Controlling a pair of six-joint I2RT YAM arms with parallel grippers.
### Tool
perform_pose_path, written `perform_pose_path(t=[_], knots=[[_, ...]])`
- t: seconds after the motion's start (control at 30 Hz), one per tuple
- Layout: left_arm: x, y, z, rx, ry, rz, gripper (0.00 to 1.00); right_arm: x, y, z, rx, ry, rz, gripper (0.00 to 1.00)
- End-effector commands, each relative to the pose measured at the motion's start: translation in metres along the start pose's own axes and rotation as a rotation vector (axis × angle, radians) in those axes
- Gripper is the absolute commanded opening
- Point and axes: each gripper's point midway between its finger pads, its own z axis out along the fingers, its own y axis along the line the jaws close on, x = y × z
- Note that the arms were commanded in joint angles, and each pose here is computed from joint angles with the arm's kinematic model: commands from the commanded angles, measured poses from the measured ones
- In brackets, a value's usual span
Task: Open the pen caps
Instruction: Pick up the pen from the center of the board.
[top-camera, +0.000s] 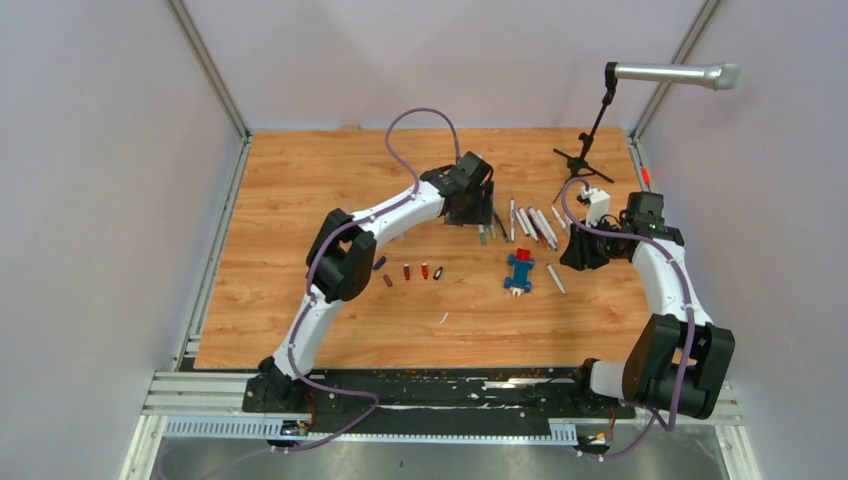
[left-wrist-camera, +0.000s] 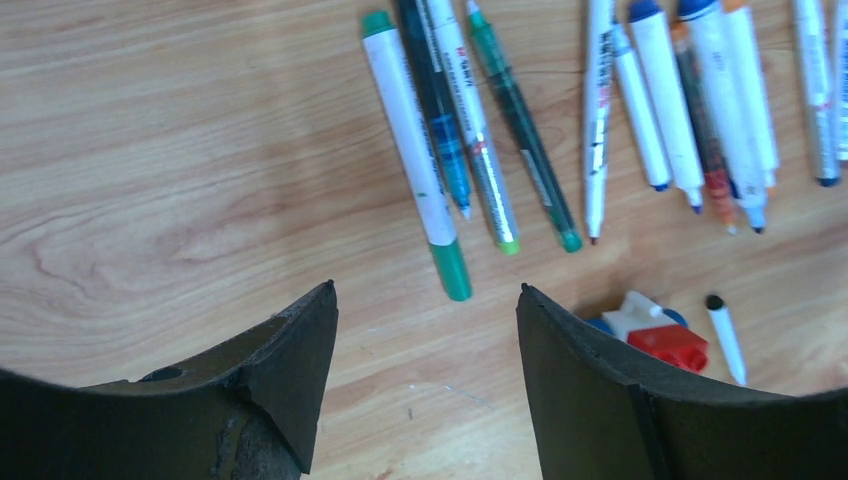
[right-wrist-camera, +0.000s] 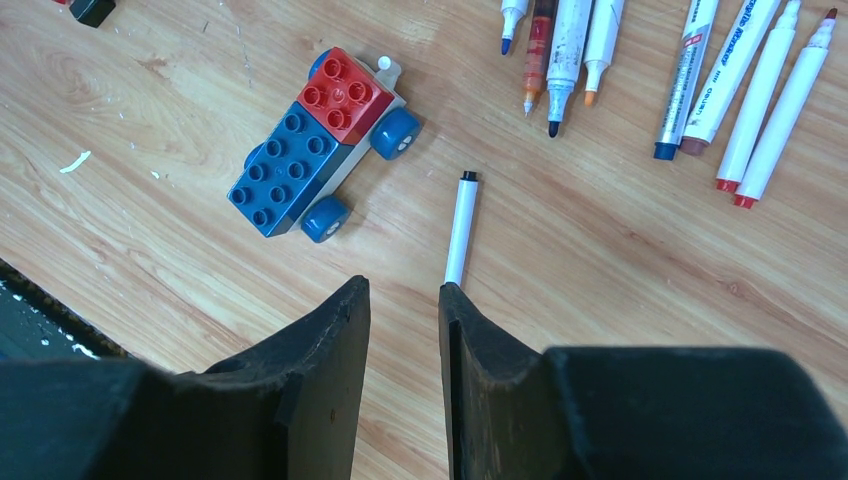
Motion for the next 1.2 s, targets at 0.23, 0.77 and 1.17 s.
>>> perform_pose_path(t=[0.23,0.77,1.17], knots=[[0.007,0.009,0.017,-0.161,0.028,0.01,0.63,-0.01,0.002,-0.005,-0.011,-0.038,-0.041,0.33],[0.017,0.007,0.039,-0.167,0.042,0.03,0.56,-0.009,0.002,-0.004,-0.017,-0.037,-0.038,0.33],[0.037,0.043,0.046,-0.294,0.104,0.14,0.39,-0.009,0.003,-0.005,-0.02,-0.04,-0.039,0.33]])
